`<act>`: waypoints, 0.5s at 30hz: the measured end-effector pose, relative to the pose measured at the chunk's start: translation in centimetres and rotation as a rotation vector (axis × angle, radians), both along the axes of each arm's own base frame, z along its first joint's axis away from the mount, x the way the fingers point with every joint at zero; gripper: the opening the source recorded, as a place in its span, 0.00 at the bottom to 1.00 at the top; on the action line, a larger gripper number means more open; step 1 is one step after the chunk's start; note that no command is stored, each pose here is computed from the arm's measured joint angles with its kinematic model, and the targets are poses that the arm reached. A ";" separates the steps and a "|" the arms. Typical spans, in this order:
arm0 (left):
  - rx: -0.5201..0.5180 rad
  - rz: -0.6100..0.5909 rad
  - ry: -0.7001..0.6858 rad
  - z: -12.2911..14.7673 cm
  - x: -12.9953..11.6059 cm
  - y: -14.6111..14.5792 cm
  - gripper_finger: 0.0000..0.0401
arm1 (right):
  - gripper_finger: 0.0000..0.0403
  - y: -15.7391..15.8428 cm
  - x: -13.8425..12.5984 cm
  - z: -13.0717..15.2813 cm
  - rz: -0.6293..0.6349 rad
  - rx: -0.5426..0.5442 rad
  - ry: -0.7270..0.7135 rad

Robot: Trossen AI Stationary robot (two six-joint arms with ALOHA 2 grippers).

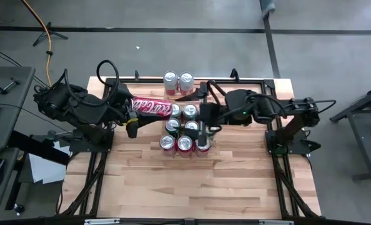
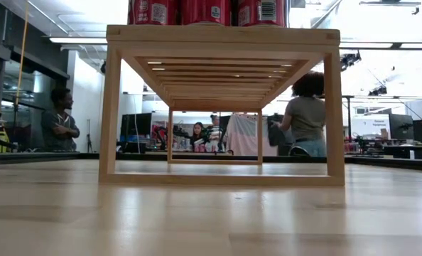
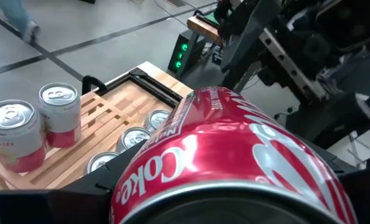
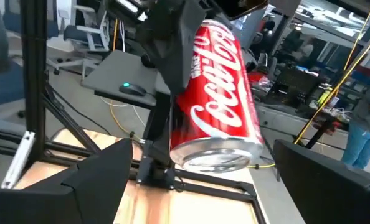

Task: Place canned beverage on shelf
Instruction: Put the red soda can on the shelf aligned with the other red soda cans

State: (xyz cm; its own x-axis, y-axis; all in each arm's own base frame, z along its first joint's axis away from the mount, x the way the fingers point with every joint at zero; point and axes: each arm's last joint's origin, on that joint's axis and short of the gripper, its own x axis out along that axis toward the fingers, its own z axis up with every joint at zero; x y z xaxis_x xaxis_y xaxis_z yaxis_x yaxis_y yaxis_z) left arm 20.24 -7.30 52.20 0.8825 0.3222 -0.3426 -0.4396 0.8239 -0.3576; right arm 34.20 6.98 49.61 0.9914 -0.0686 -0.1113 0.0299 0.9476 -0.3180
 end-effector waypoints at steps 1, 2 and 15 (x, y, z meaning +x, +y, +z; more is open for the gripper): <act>-0.004 0.008 -0.004 0.0 0.0 0.0 0.63 | 0.93 0.0 0.2 -0.1 -0.003 -0.007 0.001; -0.004 0.012 -0.005 0.0 0.0 0.0 0.63 | 0.93 0.1 0.5 -0.2 -0.005 -0.014 0.005; 0.010 0.043 0.005 -0.2 0.5 0.1 0.63 | 0.93 0.2 2.1 -1.3 -0.092 -0.075 0.021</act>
State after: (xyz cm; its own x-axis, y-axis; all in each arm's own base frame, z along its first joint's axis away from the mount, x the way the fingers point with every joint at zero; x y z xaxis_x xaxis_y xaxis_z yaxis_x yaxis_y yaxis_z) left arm 20.74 -7.17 51.95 0.8658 0.3635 -0.3438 -0.4768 0.8077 -0.3468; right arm 36.34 7.19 48.29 0.9780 -0.1682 -0.1235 0.1081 0.9147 -0.3893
